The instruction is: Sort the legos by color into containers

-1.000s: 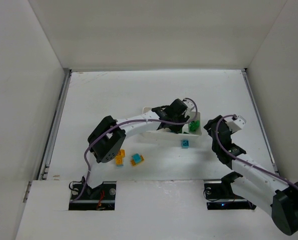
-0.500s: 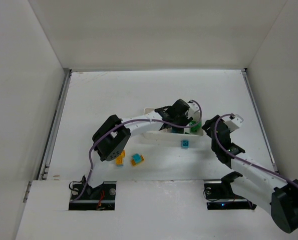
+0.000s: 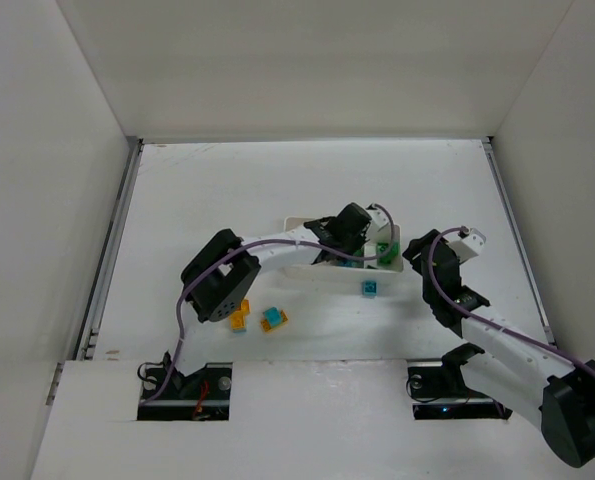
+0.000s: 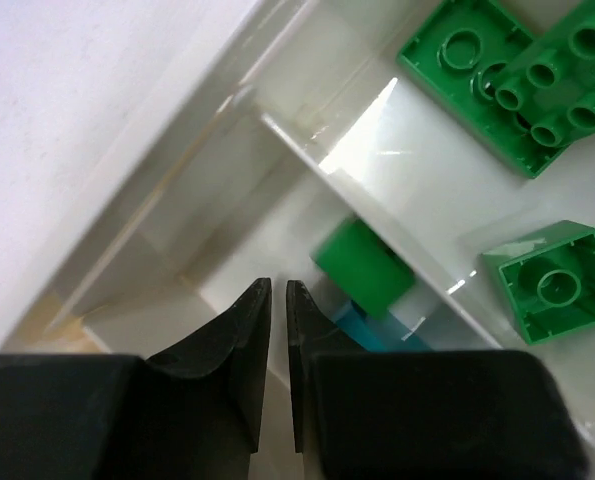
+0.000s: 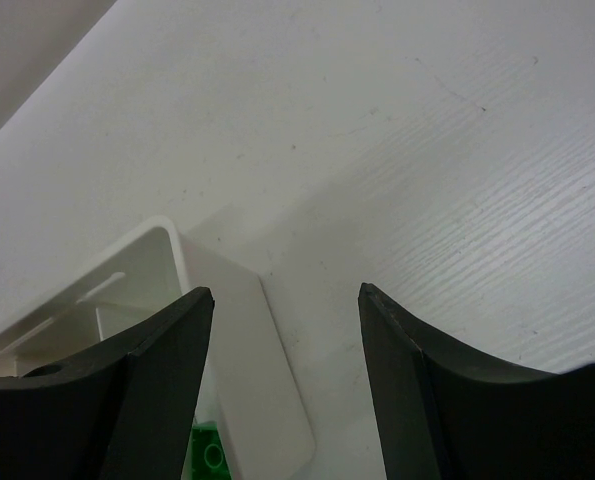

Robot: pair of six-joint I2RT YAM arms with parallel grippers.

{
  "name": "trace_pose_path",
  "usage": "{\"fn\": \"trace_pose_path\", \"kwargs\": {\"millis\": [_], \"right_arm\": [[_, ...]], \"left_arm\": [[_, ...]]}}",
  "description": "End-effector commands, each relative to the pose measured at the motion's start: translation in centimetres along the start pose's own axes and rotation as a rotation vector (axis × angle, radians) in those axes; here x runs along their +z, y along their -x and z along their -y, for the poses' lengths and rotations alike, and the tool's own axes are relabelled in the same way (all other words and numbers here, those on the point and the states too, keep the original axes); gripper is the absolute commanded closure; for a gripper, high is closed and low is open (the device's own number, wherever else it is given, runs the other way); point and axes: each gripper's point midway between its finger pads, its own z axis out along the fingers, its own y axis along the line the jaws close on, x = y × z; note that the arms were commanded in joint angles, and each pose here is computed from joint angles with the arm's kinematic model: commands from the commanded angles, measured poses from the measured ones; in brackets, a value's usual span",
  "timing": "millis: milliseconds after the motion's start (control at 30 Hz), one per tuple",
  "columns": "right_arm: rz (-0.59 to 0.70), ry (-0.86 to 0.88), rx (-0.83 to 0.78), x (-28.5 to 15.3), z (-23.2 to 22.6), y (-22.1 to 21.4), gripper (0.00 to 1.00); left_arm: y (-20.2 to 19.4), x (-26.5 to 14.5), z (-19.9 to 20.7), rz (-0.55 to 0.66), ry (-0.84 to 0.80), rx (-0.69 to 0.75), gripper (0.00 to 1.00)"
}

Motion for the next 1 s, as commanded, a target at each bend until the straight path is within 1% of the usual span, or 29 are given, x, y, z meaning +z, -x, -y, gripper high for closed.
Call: {"fn": "trace_pose_path", "kwargs": {"millis": [0, 100, 300, 400, 567, 600, 667, 800, 967], "right_arm": [[0.037, 0.049, 0.038, -0.1, -1.5, 1.3, 0.34], [0.030, 0.062, 0.037, -0.1, -1.8, 1.2, 0.34], [0.023, 0.066, 0.032, 0.0, -1.9, 1.0, 0.34], [0.023, 0.066, 0.032, 0.0, -1.9, 1.0, 0.34], [0.025, 0.068, 0.034, 0.0, -1.9, 1.1, 0.34], [0.024, 0.067, 0.033, 0.0, -1.9, 1.0, 0.34], [0.022, 0.067, 0.032, 0.0, -1.9, 1.0, 0.34], [0.020, 0.067, 0.031, 0.0, -1.9, 0.9, 0.34], [0.020, 0.067, 0.031, 0.0, -1.9, 0.9, 0.33]], "left_arm": [[4.9, -5.3, -2.9, 0.162, 0.099, -0.033, 0.91], [5.7, -6.6, -4.2, 0.208, 0.145, -0.063, 0.91], [5.2, -6.4, -3.7, 0.204, 0.129, -0.102, 0.91], [4.4, -5.4, -2.4, 0.167, 0.083, -0.099, 0.85], [2.8, -4.2, 0.0, 0.098, -0.007, -0.068, 0.69], [2.6, -4.1, 0.2, 0.094, -0.024, -0.071, 0.64], [2.2, -3.8, 0.1, 0.081, -0.033, -0.076, 0.59], [0.9, -3.0, 0.1, 0.030, -0.031, -0.068, 0.53], [-1.0, -1.3, 0.9, -0.033, -0.030, -0.040, 0.51]]}}
